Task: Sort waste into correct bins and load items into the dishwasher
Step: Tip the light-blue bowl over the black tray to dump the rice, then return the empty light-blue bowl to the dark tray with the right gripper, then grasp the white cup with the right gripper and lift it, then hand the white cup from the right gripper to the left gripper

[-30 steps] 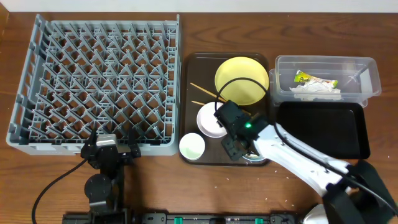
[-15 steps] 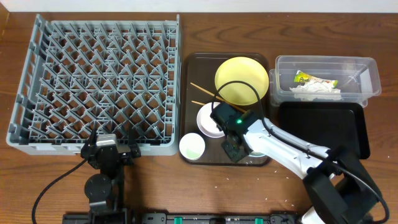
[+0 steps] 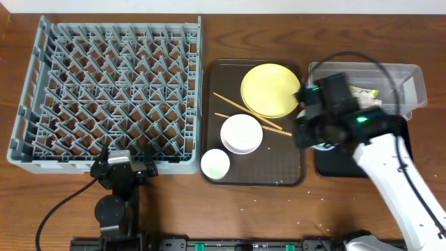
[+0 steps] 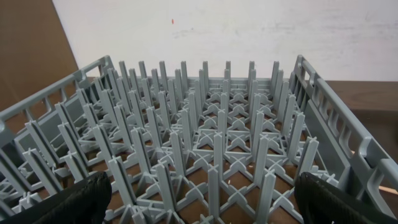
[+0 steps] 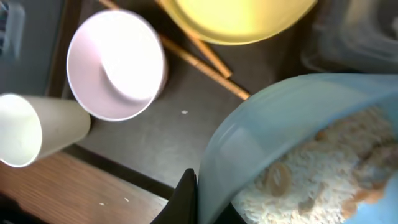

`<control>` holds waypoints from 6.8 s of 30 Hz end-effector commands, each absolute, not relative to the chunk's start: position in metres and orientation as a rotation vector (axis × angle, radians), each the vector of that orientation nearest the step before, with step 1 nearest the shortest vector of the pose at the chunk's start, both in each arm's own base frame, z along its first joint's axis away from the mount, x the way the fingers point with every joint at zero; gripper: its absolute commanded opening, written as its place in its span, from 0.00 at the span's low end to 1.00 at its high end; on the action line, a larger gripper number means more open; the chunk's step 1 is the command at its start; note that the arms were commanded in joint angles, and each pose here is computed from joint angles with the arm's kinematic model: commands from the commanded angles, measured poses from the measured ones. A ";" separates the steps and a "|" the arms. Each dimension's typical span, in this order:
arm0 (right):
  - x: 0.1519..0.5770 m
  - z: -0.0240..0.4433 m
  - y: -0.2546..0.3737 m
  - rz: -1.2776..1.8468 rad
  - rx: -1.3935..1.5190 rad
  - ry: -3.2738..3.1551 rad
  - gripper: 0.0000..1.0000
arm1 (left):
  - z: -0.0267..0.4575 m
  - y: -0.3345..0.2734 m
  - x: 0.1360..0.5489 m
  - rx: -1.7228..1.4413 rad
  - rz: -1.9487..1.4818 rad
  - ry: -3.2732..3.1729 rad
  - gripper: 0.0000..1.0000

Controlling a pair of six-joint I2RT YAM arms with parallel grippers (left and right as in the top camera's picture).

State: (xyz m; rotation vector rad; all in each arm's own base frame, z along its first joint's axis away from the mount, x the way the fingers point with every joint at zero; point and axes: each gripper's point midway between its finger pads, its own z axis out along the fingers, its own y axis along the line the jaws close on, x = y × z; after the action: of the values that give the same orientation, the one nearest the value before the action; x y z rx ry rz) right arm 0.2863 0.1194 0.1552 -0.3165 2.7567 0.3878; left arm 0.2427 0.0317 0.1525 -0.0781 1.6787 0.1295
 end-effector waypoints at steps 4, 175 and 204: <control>0.288 0.148 0.097 0.853 -0.223 2.631 0.01 | 0.137 0.036 0.241 -0.096 0.150 1.726 0.95; 0.253 0.088 0.286 0.490 -0.595 2.947 0.01 | 0.159 0.016 0.243 -0.328 -0.229 1.694 0.95; 0.366 0.227 0.252 1.580 -0.535 2.219 0.01 | 0.231 -0.135 0.286 -0.689 -2.207 2.255 0.90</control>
State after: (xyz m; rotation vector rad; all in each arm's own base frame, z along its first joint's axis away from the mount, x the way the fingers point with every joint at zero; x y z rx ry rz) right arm 0.3770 0.2325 0.2209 -0.3815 2.3324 1.2972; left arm 0.3053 -0.1282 0.2117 -0.7311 2.2219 -2.0008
